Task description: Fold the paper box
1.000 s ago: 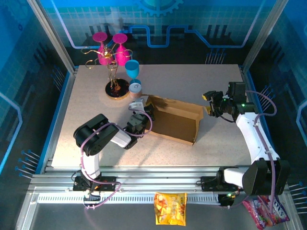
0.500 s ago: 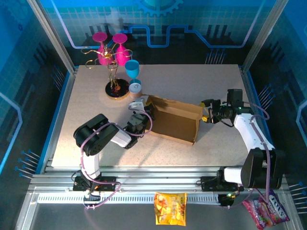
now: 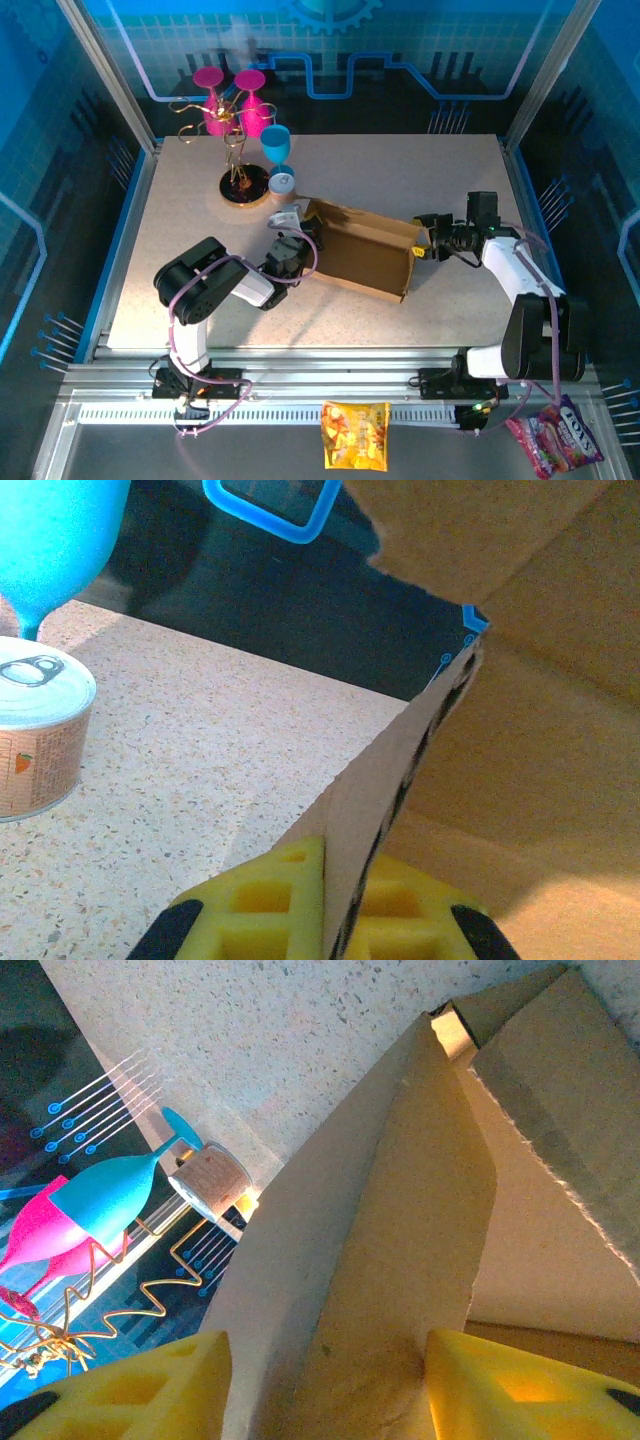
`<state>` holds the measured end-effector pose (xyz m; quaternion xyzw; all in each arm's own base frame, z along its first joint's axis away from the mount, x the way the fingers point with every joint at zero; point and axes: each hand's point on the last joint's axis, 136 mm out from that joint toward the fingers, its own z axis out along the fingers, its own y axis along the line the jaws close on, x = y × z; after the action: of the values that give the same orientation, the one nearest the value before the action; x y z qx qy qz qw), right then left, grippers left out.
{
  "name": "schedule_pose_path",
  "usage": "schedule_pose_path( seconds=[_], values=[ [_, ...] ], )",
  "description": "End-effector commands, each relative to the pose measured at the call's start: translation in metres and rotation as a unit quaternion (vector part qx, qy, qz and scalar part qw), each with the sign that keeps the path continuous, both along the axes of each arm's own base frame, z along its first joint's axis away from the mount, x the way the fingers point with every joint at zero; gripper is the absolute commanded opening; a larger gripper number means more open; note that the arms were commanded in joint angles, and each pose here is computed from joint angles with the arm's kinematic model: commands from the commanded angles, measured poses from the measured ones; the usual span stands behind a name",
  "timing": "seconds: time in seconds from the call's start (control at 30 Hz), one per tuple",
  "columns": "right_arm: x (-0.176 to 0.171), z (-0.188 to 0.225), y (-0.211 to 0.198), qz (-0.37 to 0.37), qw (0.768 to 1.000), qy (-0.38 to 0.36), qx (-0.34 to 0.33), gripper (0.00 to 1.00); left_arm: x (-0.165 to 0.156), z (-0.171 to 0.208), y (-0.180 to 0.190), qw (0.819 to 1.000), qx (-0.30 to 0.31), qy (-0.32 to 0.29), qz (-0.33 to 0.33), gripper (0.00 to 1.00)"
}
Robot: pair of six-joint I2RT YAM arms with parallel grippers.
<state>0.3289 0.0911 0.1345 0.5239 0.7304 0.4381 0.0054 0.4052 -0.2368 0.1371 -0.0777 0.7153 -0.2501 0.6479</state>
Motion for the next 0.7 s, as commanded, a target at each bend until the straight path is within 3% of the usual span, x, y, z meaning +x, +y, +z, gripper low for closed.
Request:
schedule_pose_path(
  seconds=[0.0, 0.17, 0.37, 0.67],
  values=[
    [0.001, 0.005, 0.008, 0.015, 1.000, -0.009, 0.010, 0.50, -0.005, -0.032, -0.007, 0.998, 0.007, 0.054, -0.016, 0.03],
    [-0.004, 0.000, 0.005, 0.032, 0.999, -0.011, -0.017, 0.43, -0.013, -0.027, -0.008, 0.995, -0.047, 0.081, -0.032, 0.25],
    [-0.005, -0.006, -0.001, 0.048, 0.997, -0.017, -0.054, 0.35, -0.030, -0.013, -0.016, 0.979, -0.129, 0.139, -0.077, 0.44],
    [-0.001, -0.004, -0.005, 0.070, 0.991, -0.040, -0.103, 0.29, -0.062, -0.015, 0.001, 0.954, -0.167, 0.237, -0.076, 0.56]
  ],
)
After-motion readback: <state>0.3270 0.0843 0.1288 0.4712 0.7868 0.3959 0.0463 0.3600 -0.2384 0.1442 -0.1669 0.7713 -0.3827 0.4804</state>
